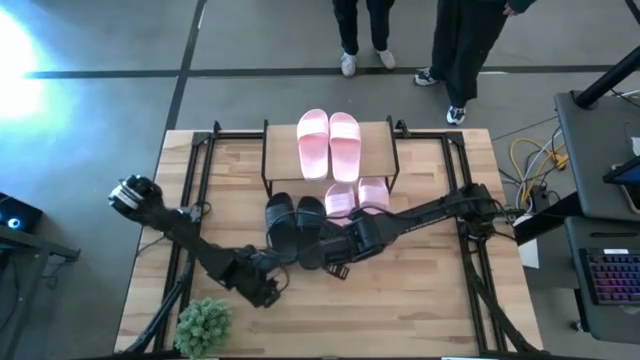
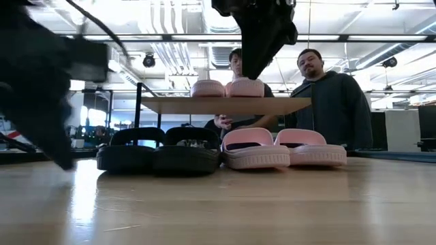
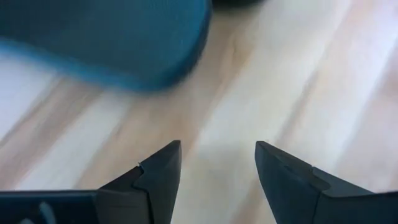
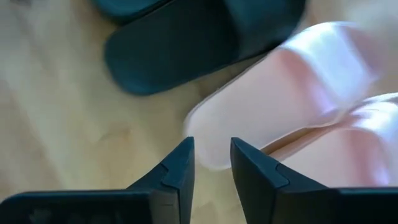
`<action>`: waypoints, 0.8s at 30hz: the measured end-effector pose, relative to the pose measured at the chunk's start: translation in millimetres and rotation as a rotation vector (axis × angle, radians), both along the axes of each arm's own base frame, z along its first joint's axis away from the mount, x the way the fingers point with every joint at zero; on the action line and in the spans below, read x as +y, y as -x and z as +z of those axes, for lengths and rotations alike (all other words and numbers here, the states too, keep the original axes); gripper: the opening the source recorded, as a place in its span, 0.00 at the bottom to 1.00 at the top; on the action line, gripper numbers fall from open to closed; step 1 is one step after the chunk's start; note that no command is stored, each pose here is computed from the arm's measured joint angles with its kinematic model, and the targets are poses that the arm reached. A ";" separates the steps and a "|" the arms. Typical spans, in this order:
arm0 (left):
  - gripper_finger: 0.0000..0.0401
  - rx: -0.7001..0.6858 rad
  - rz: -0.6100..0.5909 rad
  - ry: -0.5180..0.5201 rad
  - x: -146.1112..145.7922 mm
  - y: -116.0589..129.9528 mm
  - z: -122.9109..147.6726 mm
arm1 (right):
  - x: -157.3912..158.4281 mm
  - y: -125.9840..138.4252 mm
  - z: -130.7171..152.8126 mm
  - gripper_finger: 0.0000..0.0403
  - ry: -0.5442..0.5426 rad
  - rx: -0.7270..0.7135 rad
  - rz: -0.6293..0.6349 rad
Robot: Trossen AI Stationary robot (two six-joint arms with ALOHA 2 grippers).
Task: Pick and place slides into the shelf
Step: Adjust the black sandals under the shelf
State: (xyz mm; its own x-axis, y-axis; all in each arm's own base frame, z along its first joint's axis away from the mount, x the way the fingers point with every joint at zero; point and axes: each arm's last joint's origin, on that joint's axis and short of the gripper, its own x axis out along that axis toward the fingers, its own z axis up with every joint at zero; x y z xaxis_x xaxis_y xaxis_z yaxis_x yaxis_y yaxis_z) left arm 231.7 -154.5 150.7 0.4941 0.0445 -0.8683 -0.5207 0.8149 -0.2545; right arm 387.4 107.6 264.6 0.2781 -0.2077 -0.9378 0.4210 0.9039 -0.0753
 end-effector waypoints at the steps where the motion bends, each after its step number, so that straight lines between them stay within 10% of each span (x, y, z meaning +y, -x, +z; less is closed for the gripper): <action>1: 0.48 0.012 0.008 0.003 -1.8 6.1 4.9 | 1.9 0.4 -0.3 0.23 -0.014 0.004 0.011; 11: 0.39 -0.021 0.455 -0.098 40.2 61.2 18.9 | 2.8 -1.0 -6.2 0.19 0.008 -0.022 -0.007; 24: 0.13 -0.069 0.440 -0.153 93.3 52.4 3.5 | 4.6 -2.1 -6.2 0.19 -0.002 -0.042 -0.019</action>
